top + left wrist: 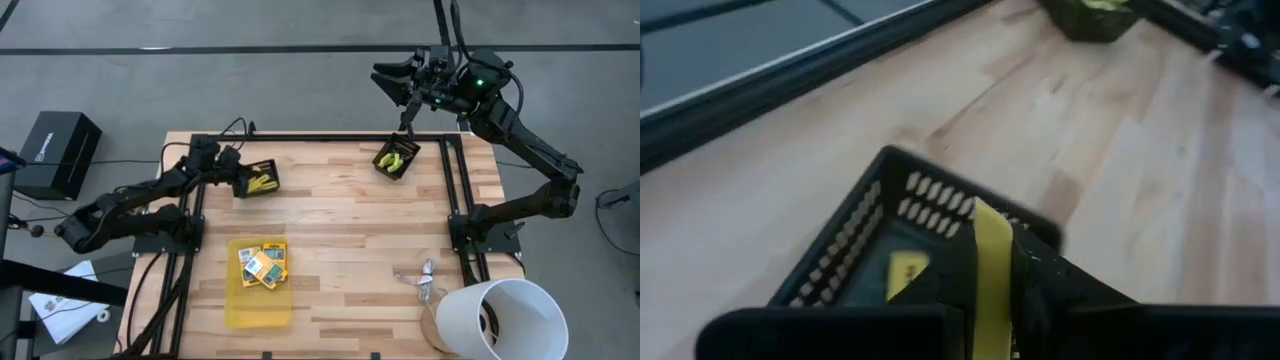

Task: Pick & Place School Supplies
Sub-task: Put the yellow eraser into the left black bin, then return to Home Position

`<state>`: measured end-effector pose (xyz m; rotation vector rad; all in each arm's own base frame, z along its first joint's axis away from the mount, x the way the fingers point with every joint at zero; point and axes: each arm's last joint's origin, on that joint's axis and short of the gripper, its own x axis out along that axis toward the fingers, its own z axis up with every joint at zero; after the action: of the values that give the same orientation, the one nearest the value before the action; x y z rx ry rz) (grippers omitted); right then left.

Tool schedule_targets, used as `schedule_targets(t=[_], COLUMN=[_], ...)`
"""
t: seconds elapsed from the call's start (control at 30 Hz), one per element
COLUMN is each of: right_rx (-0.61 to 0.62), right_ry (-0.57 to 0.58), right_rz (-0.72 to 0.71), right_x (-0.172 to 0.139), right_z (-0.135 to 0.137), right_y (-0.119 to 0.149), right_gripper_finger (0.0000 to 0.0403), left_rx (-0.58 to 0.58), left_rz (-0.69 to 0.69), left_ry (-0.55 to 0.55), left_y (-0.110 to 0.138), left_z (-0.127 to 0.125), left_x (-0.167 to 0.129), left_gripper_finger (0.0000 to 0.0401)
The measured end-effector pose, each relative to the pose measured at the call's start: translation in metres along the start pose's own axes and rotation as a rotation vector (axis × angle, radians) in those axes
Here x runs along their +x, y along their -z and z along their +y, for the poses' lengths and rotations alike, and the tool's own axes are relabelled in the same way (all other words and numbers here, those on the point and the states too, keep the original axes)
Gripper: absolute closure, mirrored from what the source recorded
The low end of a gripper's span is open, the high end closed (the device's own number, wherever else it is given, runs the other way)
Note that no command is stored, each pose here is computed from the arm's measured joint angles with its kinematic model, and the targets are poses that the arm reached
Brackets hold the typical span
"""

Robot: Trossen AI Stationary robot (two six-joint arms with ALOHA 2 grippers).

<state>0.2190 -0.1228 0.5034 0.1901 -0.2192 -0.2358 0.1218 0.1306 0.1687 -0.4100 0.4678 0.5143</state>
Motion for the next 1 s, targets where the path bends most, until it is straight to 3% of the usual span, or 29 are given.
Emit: schedule_targets(t=[0.33, 0.5, 0.67, 0.83, 1.0], right_rx=[-0.001, 0.000, -0.003, -0.010, -0.008], right_ry=[-0.006, -0.009, -0.009, -0.007, -0.001], right_rz=[-0.001, 0.003, 0.006, 0.019, 0.033], right_x=[0.000, 0.000, -0.001, -0.001, -0.003], right_z=[0.000, 0.000, 0.000, 0.000, 0.001], right_y=[0.000, 0.000, 0.000, 0.001, 0.002], right_gripper_finger=[0.0249, 0.0249, 0.0249, 0.0249, 0.0249], left_rx=[-0.015, -0.040, -0.112, -0.097, -0.238], left_rz=[0.062, 0.060, -0.009, -0.092, -0.194], left_ry=[-0.040, -0.040, -0.029, -0.016, 0.014], left_y=[0.008, 0.008, 0.000, -0.009, -0.019], left_z=[0.016, 0.017, 0.013, 0.008, 0.001], left_x=[0.018, 0.021, 0.014, 0.003, -0.012], left_gripper_finger=[0.0366, 0.0333, 0.0300, 0.0285, 0.0282])
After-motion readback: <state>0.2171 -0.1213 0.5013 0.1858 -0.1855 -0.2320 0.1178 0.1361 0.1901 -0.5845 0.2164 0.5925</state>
